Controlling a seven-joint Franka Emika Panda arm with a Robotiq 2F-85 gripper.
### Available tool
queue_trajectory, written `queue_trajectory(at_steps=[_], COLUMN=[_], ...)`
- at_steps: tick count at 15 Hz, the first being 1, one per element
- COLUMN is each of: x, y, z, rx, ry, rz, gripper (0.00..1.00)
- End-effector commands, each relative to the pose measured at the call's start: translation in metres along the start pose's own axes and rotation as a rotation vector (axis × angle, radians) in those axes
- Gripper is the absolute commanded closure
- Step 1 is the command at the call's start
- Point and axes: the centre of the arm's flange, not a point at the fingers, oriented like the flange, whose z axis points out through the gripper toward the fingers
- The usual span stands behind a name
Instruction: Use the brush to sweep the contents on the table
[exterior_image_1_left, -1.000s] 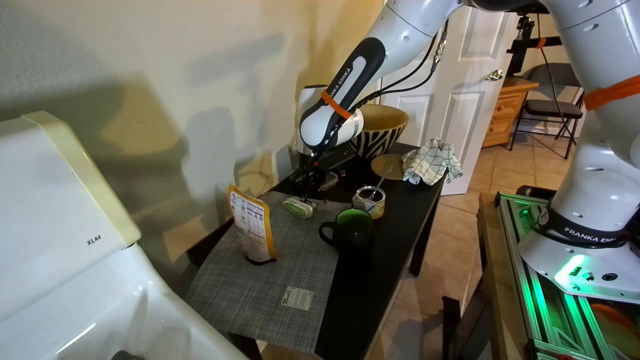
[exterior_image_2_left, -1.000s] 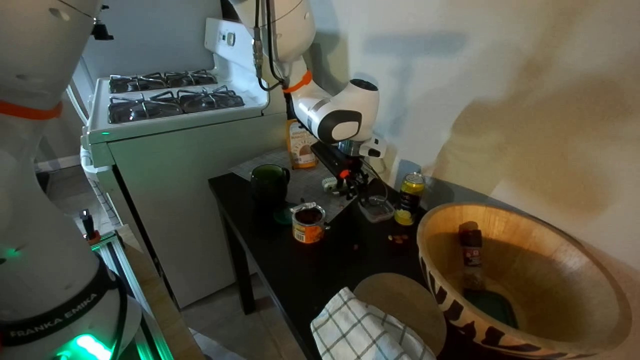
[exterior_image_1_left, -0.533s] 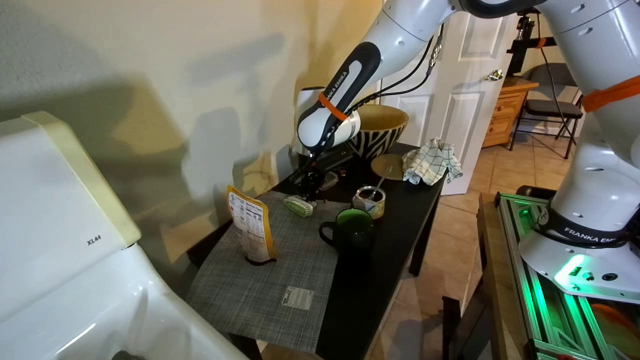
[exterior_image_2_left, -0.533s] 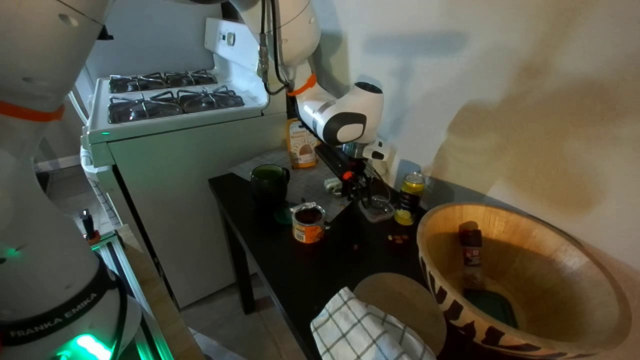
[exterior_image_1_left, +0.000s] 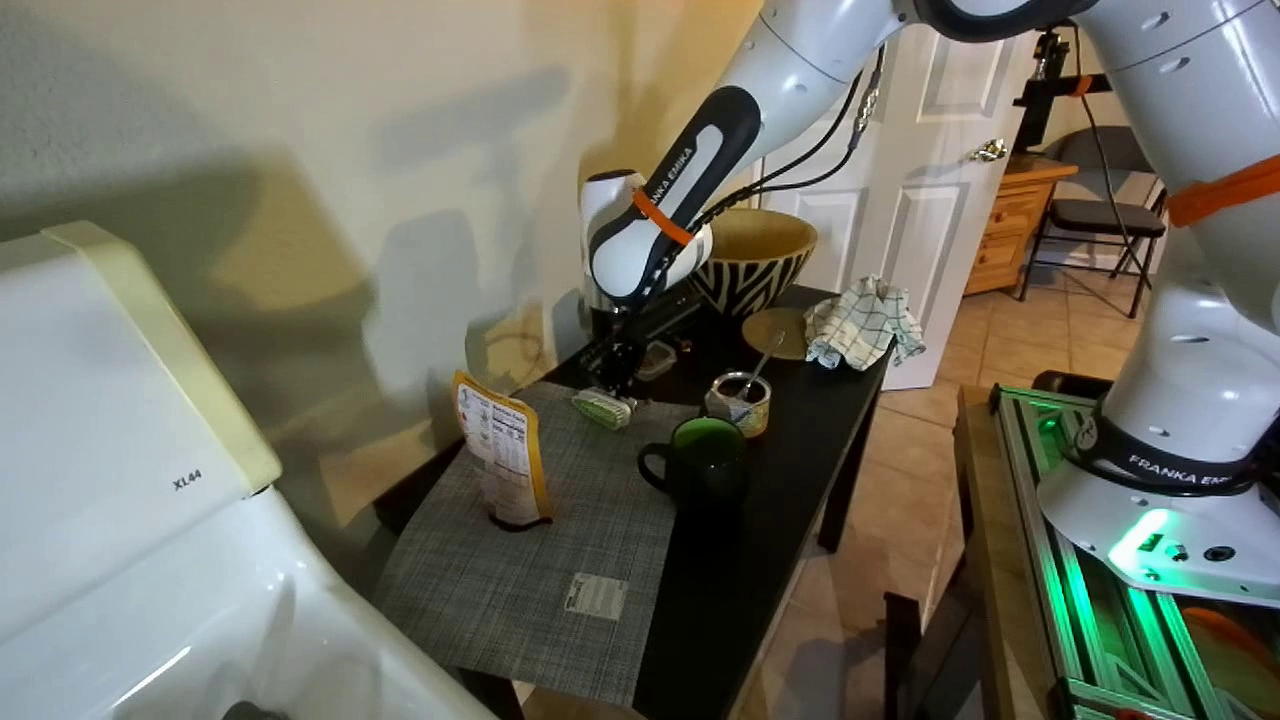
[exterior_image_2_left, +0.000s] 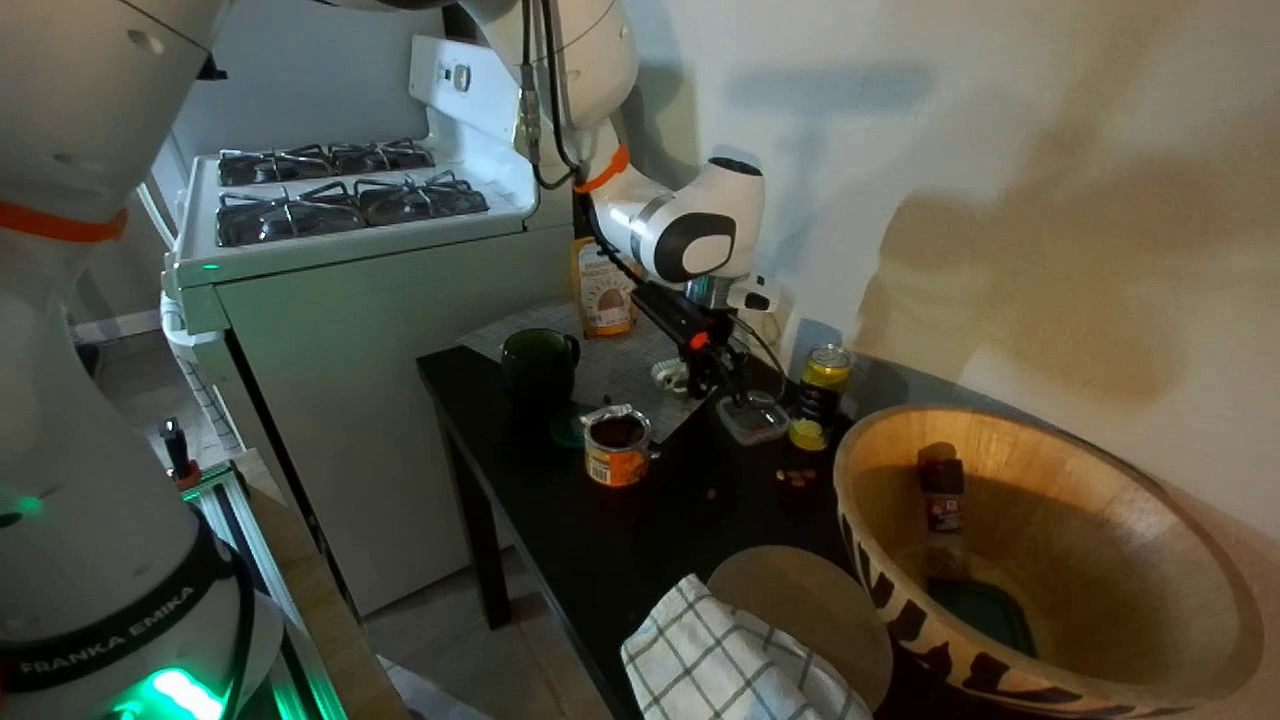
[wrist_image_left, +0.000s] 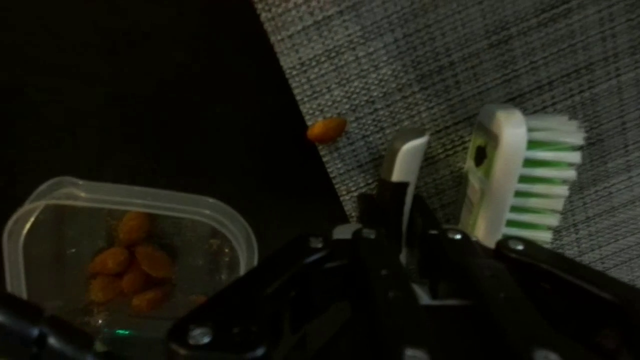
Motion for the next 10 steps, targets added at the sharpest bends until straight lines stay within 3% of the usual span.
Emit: queue_trajectory(at_steps=[1,5,10], x=[-0.025,-0.050,-0.062], y=[-0.018,-0.045,-0.065], z=[-0.030,-0.062,-0.081], rx=[-0.157,-0.376,-0.667], ry=[0.012,0.025,-0.031], rz=[-0.056,-0.125,-0.084], gripper=[0.95,0.95,0.95])
